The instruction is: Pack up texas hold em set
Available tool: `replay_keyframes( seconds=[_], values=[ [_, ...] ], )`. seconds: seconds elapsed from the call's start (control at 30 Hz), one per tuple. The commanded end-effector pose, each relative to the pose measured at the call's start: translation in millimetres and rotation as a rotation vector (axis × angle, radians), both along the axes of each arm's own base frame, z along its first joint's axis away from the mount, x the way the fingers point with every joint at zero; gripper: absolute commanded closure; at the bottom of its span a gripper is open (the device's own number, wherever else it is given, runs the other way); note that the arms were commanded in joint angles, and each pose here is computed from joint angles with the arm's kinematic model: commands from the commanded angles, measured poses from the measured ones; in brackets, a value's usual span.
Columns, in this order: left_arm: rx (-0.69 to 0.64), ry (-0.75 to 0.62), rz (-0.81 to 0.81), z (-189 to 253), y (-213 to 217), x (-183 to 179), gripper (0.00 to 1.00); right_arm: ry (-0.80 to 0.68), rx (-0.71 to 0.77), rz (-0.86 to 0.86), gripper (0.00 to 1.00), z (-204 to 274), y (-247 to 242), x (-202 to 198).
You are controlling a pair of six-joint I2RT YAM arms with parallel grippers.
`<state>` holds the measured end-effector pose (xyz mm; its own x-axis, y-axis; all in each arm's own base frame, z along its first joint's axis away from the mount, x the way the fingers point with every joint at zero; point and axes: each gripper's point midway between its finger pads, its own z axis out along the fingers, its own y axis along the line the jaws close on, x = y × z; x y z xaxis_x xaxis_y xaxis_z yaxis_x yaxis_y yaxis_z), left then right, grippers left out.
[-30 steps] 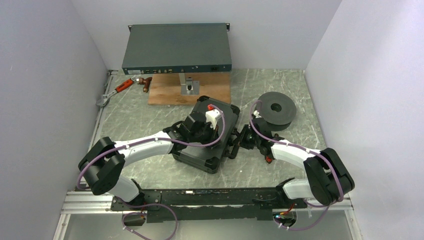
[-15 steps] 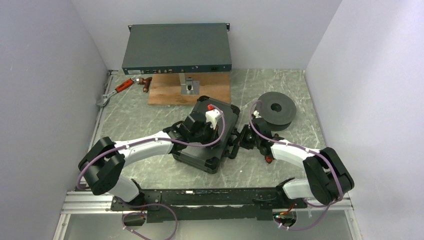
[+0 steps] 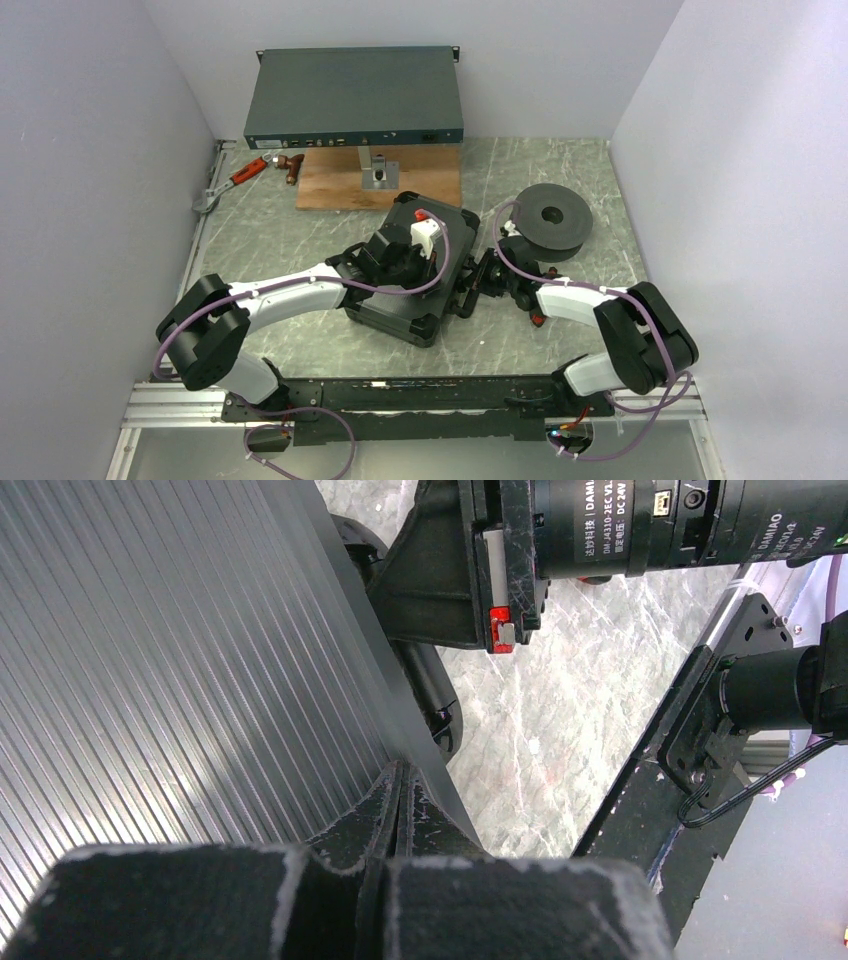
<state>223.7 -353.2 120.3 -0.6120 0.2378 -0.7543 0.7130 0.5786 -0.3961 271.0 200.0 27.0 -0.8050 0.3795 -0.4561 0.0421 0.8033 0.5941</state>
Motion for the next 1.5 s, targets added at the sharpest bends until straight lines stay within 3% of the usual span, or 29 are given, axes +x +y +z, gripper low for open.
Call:
replay_keyframes(
  seconds=[0.0, 0.43, 0.53, 0.7, 0.8, 1.03, 1.2, 1.3, 1.47],
  values=[
    [0.197, 0.176, -0.046, -65.7, 31.0, -42.5, 1.00, 0.066, -0.024, 0.043, 0.94, -16.6, -0.2, -20.1],
    [0.173, 0.131, -0.023, -41.5, 34.9, -40.4, 1.00, 0.007, -0.175, 0.004, 0.93, 10.9, -29.2, -17.1],
    [0.164, 0.112, -0.007, -29.9, 35.7, -38.6, 0.95, -0.027, -0.189, 0.006, 0.91, 24.8, -32.8, -15.6],
    [0.135, 0.051, 0.009, 0.5, 37.1, -35.6, 0.84, -0.081, -0.196, 0.030, 0.83, 49.3, -34.0, -14.6],
    [0.096, -0.003, 0.015, 26.7, 39.7, -35.8, 0.78, -0.132, -0.197, 0.047, 0.72, 67.8, -35.1, -14.3],
    [0.033, -0.164, 0.079, 89.3, 69.8, -36.4, 0.62, -0.246, -0.212, 0.078, 0.61, 107.5, -39.3, -12.9],
    [0.077, -0.277, 0.142, 117.6, 106.0, -35.4, 0.43, -0.330, -0.175, 0.144, 0.49, 137.7, -31.2, -16.4],
    [0.103, -0.361, 0.203, 139.7, 133.9, -33.4, 0.34, -0.379, -0.165, 0.170, 0.36, 155.1, -29.2, -18.0],
    [0.107, -0.476, 0.290, 169.9, 171.6, -34.6, 0.15, -0.460, -0.166, 0.193, 0.22, 182.2, -30.3, -20.1]
  ],
)
